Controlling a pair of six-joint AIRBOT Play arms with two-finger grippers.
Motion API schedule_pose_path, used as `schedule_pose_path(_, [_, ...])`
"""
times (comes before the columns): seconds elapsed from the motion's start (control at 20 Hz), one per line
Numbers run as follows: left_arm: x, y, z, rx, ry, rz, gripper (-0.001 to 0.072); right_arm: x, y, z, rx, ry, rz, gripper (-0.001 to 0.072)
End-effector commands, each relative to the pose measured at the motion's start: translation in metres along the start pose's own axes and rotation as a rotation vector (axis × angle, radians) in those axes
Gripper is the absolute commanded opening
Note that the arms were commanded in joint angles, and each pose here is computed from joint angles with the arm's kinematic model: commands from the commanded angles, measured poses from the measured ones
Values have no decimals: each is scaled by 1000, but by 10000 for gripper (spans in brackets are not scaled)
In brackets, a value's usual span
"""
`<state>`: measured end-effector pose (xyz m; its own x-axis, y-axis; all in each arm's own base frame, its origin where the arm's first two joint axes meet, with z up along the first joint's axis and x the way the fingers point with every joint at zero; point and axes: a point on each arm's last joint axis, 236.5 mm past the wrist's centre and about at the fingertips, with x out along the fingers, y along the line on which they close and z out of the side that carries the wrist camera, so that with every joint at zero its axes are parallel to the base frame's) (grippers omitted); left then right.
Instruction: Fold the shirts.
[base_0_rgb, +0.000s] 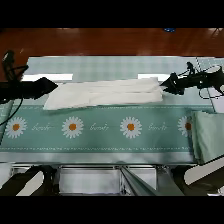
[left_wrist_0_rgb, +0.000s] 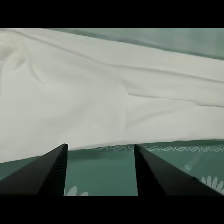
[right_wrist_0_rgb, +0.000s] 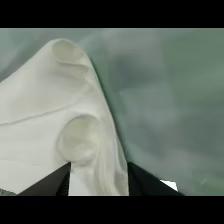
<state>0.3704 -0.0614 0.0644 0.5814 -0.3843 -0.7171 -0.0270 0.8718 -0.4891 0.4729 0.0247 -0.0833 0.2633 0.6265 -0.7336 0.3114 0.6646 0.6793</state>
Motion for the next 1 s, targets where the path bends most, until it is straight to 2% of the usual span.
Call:
schedule_pose_path(0.0, [10,-10,-17,18,44,-16,510,31,10,-10,20,49,44,417])
schedule_pose_path(0.2, [14,-9,-18,5,55,-20,510,56,41,-26,-55,85,66,405])
schedule_pose_path(0.25, [15,-8,-19,3,60,-19,510,60,46,-28,-68,88,65,354])
schedule_pose_path(0.35, [19,-6,-21,-3,70,-17,509,61,59,-32,-117,102,75,48])
schedule_pose_path(0.45, [19,-6,-21,-3,72,-17,506,46,72,-36,-167,122,83,43])
schedule_pose_path(0.5, [19,-6,-21,-3,72,-17,436,33,72,-38,-196,121,61,43])
schedule_pose_path(0.6, [19,-9,-21,-7,72,-27,8,-2,64,-45,-271,109,-62,42])
schedule_pose_path(0.75, [28,-45,-27,5,99,-157,14,-63,64,-73,-400,39,-207,42])
schedule_pose_path(0.95, [83,-102,-58,103,193,-231,13,-114,80,-134,-476,-72,-220,42])
